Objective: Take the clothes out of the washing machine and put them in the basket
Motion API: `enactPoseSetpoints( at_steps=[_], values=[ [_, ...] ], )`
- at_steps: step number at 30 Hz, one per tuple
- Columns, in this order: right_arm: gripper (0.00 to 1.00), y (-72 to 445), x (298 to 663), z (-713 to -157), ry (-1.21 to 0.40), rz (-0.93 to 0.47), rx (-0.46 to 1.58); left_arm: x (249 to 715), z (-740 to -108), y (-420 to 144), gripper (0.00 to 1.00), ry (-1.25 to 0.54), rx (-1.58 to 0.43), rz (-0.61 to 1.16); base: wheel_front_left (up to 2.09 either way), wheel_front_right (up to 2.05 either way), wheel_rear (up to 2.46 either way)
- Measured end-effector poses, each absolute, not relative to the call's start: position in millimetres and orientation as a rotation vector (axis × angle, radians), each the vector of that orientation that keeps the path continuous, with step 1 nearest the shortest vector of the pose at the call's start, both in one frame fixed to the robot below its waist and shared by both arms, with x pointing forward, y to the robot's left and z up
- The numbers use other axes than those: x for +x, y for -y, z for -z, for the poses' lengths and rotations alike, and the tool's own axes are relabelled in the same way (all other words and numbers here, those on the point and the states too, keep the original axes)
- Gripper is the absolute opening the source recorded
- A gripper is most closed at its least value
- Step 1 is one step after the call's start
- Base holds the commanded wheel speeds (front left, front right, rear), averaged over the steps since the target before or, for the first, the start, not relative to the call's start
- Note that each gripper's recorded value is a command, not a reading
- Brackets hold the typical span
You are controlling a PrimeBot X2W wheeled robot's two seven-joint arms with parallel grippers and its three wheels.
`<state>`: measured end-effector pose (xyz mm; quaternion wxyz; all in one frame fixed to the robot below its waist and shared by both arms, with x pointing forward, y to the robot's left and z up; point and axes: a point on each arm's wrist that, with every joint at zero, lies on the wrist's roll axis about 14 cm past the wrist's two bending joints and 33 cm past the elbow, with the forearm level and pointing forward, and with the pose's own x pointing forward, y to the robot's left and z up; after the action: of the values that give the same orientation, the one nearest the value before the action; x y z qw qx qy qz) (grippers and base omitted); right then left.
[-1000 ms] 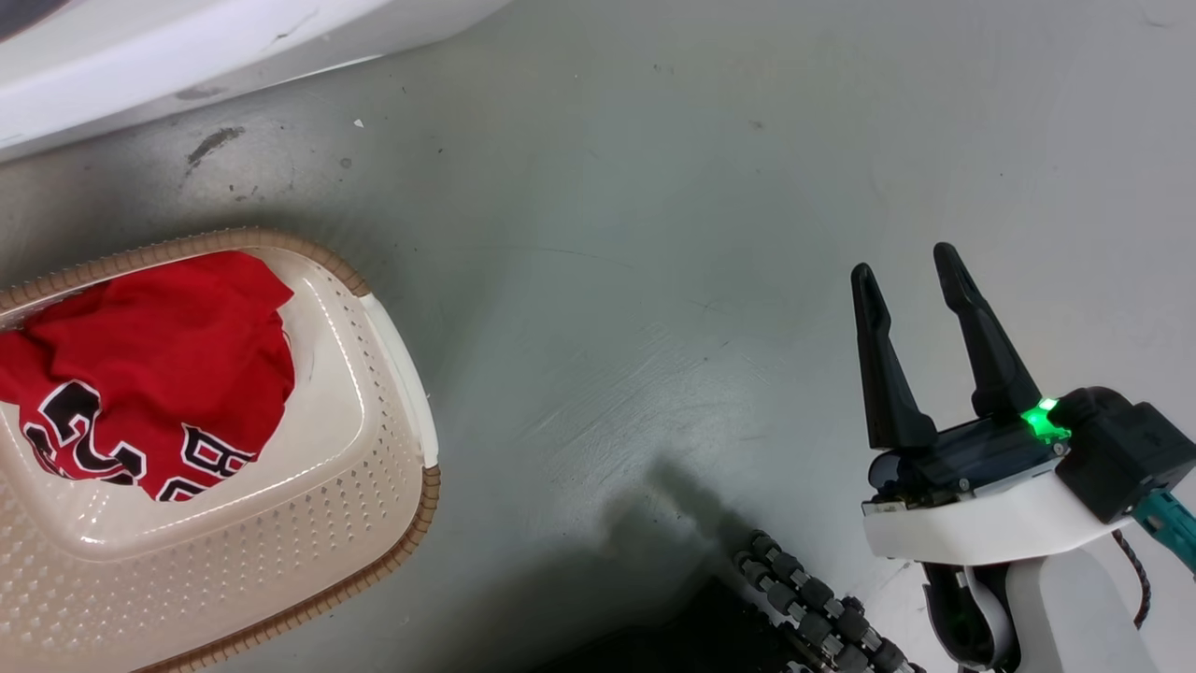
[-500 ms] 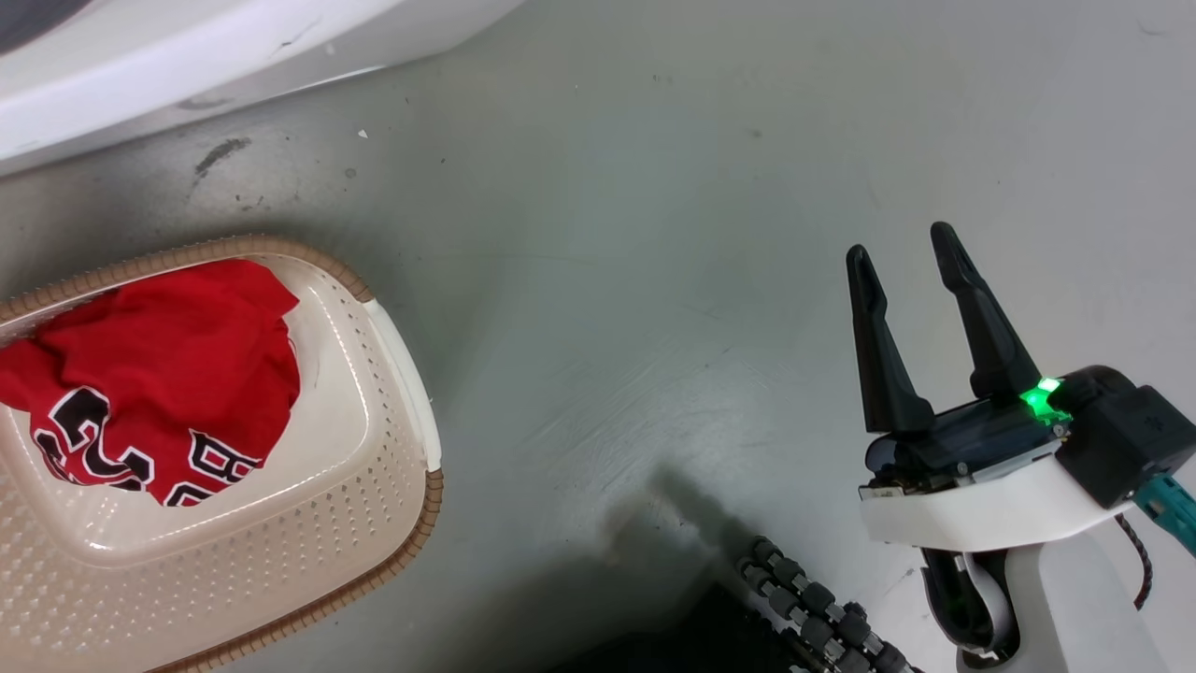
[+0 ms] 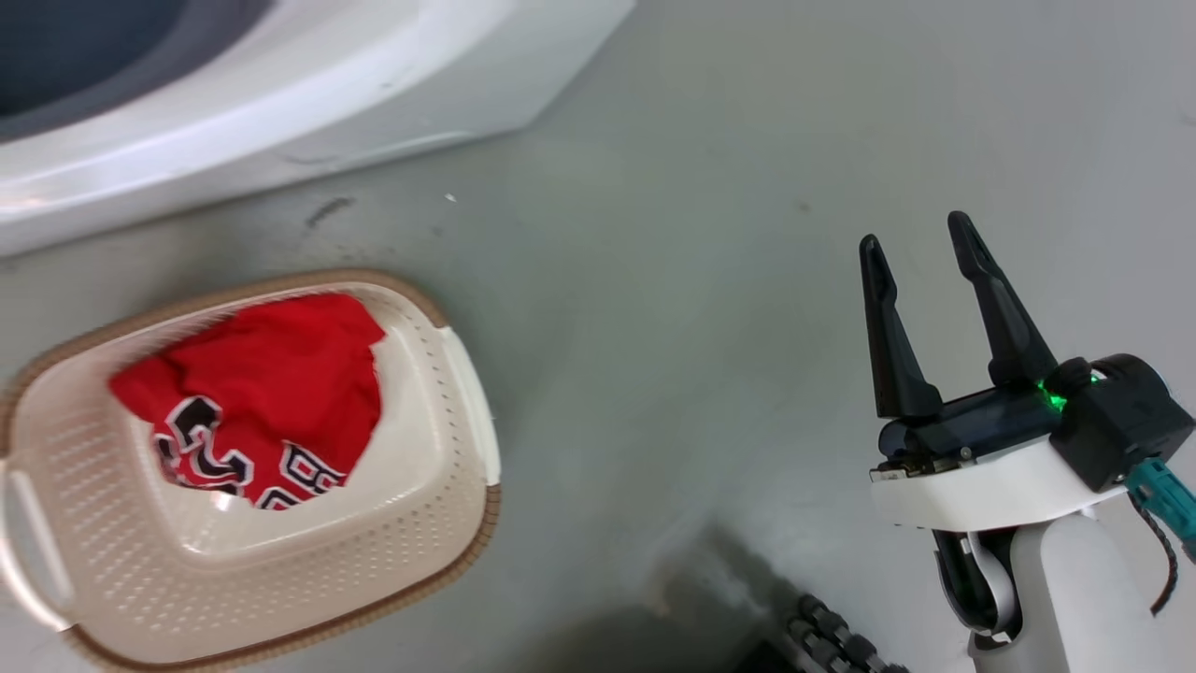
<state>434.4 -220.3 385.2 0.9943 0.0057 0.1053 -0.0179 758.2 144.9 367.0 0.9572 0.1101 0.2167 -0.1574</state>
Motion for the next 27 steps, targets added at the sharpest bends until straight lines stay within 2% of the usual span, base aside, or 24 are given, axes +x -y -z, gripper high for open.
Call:
enactPoseSetpoints(
  at_steps=[13, 27],
  values=[
    [1.00, 189, 439, -422, -0.110, -0.057, 0.011, 695, -440, -150, 0.00, -0.192, 0.174, 0.365, 0.00, 0.00, 0.00],
    [1.00, 161, 428, -468, 0.002, -0.131, 0.032, 614, -531, -166, 0.00, 0.041, 0.135, 0.312, 0.00, 0.00, 0.00]
  ],
)
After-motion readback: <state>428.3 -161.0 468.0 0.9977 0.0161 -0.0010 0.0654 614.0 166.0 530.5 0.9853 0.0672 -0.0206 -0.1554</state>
